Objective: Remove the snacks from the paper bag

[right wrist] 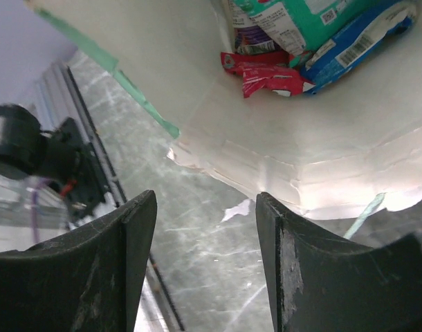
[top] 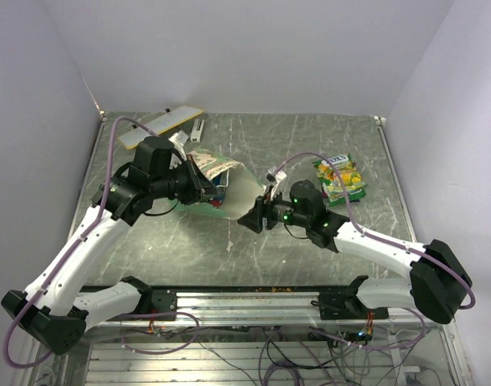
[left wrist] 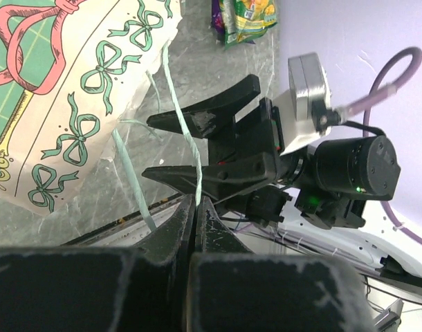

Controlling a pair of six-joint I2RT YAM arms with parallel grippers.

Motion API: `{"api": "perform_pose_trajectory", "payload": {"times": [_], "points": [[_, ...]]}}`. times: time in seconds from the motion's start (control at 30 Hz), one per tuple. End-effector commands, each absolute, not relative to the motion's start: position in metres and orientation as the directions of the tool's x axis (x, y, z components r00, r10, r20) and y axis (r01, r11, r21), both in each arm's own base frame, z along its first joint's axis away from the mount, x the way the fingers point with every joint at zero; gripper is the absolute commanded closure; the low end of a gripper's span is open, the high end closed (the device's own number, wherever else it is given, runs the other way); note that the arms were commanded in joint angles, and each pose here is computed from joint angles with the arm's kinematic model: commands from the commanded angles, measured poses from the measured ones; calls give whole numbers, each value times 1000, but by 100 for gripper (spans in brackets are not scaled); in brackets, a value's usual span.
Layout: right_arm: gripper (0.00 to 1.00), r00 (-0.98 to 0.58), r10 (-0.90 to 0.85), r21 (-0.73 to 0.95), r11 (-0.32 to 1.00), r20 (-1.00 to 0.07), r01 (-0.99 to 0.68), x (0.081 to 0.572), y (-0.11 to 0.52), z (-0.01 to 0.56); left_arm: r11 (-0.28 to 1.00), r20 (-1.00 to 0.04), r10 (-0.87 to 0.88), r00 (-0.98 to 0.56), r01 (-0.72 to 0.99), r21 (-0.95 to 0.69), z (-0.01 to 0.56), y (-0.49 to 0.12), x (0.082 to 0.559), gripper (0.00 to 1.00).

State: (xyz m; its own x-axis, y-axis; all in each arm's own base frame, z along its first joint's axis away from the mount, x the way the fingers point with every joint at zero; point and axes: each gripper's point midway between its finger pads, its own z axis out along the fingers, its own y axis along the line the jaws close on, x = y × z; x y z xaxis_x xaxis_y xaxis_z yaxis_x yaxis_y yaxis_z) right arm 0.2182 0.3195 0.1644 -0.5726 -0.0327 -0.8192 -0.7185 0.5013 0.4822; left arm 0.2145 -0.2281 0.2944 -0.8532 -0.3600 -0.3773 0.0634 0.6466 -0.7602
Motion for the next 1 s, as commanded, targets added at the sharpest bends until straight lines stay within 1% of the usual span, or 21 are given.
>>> {"api": "perform_pose_trajectory", "payload": {"times": [0.0,0.1,0.23,0.33,0.4,0.5,0.57,0.63,0.73,0.8,0.87,0.97], "points": [[40,-272,-67,213,455,-960,-865,226,323,182,648,-430,-358,-829,111,-753,303,-231,223,93],[40,-209,-48,161,483,-977,-861,236,322,184,607,-426,-353,-833,142,-782,307,-244,230,93],[44,-214,-45,145,601,-976,-786,264,317,185,514,-429,-360,-829,207,-833,325,-267,245,93],[45,-198,19,155,693,-980,-704,276,296,191,445,-431,-345,-834,260,-857,337,-300,251,93],[47,-204,82,191,774,-976,-603,288,268,192,415,-428,-278,-860,295,-861,333,-336,241,93],[51,-253,181,282,843,-950,-457,299,220,183,452,-406,-140,-903,306,-838,303,-377,220,93],[52,-298,268,372,844,-916,-386,300,196,172,474,-398,-98,-912,309,-824,288,-385,215,93],[54,-334,334,444,827,-881,-345,296,184,159,487,-422,-90,-902,329,-809,287,-381,213,93],[56,-398,355,493,804,-846,-332,288,187,143,591,-523,-135,-841,356,-724,297,-350,230,93],[58,-436,379,541,766,-816,-347,283,196,139,633,-557,-184,-810,336,-698,304,-324,242,93],[59,-468,402,586,723,-787,-365,280,208,140,644,-539,-259,-802,273,-715,303,-296,257,93],[59,-513,408,628,675,-755,-388,275,230,144,609,-491,-321,-810,221,-762,301,-277,261,93]]}}
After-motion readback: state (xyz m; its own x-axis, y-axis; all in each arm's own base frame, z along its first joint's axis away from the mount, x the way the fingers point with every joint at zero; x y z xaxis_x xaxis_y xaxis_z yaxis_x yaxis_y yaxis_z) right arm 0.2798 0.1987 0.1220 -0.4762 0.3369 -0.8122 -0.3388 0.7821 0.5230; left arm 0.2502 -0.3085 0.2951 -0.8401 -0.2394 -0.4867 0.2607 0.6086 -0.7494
